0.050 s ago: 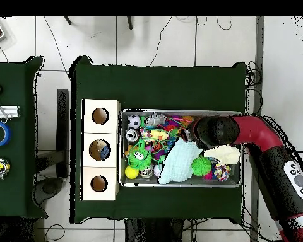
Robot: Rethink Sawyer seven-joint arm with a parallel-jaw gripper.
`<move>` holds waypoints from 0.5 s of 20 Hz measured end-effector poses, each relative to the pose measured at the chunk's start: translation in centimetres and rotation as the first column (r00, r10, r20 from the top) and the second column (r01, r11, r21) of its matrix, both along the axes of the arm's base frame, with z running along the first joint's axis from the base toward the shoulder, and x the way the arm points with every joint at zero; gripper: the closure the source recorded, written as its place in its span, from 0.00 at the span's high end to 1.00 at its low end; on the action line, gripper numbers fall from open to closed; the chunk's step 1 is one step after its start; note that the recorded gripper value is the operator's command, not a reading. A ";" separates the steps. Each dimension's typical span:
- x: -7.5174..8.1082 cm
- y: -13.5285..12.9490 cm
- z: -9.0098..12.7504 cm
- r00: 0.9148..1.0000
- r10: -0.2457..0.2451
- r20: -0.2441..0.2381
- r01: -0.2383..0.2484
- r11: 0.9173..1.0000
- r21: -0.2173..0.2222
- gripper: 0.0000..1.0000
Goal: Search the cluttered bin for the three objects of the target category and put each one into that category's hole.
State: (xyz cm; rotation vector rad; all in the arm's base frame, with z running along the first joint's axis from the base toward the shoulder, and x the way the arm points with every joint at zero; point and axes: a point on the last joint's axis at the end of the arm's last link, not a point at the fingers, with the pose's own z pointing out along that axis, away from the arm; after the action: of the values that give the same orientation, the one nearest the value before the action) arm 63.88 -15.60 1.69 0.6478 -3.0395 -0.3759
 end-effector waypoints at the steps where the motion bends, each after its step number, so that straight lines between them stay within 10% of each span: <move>1: -0.1 0.0 0.2 1.000 0.004 0.000 -0.004 1.000 -0.003 1.00; 10: -1.8 -1.2 2.5 1.000 0.025 -0.002 -0.025 0.999 -0.043 1.00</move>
State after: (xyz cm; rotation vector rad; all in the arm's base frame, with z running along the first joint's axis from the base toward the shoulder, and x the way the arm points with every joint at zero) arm 62.04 -16.78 4.17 0.6823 -3.0258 -0.3100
